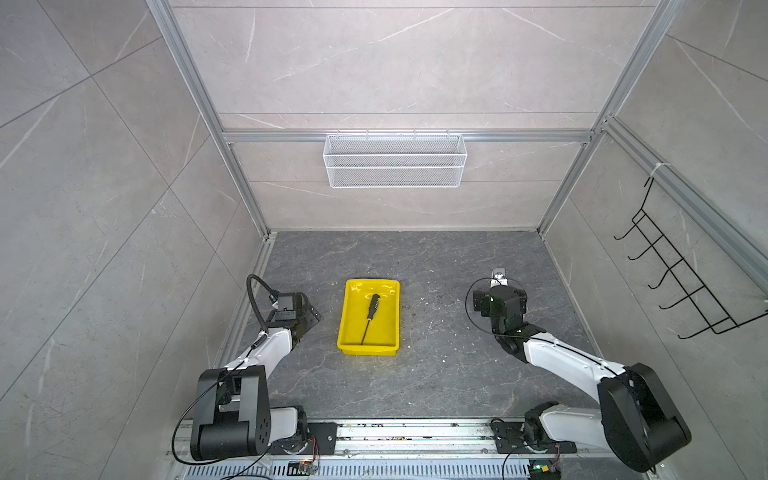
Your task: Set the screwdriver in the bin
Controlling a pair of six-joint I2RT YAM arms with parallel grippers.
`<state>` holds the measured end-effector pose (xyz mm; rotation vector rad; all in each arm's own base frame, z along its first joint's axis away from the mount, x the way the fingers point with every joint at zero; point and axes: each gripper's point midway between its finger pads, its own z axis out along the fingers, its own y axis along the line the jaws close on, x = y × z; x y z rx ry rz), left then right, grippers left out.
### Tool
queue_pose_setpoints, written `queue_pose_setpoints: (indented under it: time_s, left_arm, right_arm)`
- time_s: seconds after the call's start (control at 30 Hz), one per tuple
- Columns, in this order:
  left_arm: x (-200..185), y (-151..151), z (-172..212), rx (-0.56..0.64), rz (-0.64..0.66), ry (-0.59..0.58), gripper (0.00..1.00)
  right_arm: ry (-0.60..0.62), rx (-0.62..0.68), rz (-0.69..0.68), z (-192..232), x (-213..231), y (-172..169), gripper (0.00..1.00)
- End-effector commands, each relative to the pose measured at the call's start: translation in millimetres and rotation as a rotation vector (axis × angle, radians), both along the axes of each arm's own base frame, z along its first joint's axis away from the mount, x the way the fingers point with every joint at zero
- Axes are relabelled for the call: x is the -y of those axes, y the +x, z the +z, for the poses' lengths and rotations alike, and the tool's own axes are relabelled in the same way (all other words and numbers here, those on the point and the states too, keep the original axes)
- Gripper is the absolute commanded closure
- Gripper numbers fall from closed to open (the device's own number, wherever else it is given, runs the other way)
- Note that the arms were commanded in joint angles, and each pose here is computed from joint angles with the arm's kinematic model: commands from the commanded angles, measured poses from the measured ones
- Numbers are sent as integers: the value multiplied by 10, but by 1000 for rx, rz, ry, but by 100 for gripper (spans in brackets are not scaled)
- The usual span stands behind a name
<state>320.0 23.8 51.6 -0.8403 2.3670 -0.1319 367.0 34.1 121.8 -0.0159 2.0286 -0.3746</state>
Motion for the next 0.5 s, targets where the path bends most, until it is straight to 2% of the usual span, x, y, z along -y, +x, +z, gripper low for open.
queue_pose_setpoints:
  time_s: [0.0,0.1,0.2,0.27,0.47]
  left_arm:
    - [-22,90,82,8,-7,18,18]
    - [-15,100,79,6,-10,16,18]
    - [-2,110,84,10,-14,8,18]
    - [6,118,97,16,-17,4,17]
    - [18,126,101,37,-3,-14,17]
  right_arm:
    - [24,94,10,-51,40,103,0]
    - [56,56,90,-104,-40,206,0]
    - [72,105,66,-154,45,268,0]
    - [107,73,61,-197,94,272,0]
    - [220,104,70,-235,234,234,0]
